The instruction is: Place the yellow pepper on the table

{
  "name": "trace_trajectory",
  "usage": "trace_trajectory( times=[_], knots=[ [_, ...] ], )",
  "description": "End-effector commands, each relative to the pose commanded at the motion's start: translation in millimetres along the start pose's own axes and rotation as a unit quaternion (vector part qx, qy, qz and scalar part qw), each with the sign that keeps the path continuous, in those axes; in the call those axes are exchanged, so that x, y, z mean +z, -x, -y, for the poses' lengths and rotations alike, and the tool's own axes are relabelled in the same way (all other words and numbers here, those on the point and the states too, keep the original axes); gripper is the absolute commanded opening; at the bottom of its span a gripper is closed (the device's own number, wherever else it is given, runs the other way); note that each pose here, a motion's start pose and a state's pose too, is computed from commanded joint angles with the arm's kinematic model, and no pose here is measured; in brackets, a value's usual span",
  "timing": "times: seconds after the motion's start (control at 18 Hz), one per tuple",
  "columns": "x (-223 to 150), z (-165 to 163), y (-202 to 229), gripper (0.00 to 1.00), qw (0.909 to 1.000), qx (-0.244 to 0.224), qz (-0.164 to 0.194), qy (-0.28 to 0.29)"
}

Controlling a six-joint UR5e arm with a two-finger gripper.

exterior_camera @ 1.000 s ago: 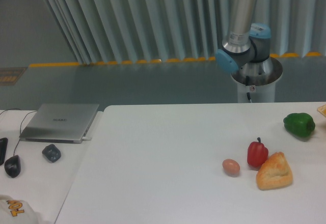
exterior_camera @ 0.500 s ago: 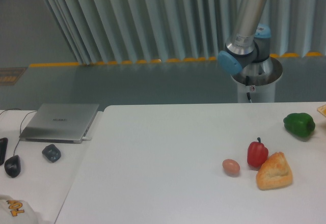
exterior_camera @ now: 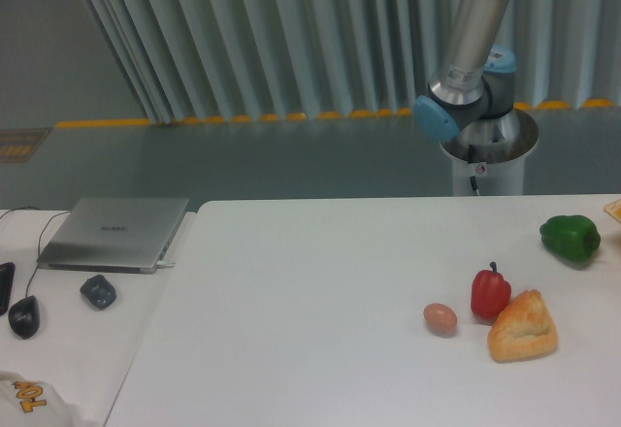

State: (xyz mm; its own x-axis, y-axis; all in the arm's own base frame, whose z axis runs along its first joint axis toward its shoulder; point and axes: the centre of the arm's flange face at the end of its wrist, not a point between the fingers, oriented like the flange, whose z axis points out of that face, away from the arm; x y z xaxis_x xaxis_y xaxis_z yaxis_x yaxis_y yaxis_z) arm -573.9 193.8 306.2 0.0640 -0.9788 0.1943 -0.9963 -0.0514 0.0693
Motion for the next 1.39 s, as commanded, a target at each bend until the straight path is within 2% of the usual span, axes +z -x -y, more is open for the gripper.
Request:
trace_trajectory(
  times=[0.33,1.0,1.11,1.17,1.28,1.39],
  knots=[
    [8.0,-3.0,-4.0,1.0,0.9999,-0.001,-0.013,-0.004],
    [34.5,-2.8,3.8,1.0,0.9998,-0.002,-0.014,-0.014],
    [38.6,-4.1,3.9,0.7,0.9997,-0.003,-0.014,-0.017],
    [38.5,-4.7,4.4,0.6,0.9997,-0.005,-0.013,-0.018],
    [37.6,-6.3,2.7,0.44,0.9995,-0.023,-0.012,-0.017],
    [32.8,-6.7,1.9,0.37,0.9993,-0.032,-0.011,-0.014]
  ],
)
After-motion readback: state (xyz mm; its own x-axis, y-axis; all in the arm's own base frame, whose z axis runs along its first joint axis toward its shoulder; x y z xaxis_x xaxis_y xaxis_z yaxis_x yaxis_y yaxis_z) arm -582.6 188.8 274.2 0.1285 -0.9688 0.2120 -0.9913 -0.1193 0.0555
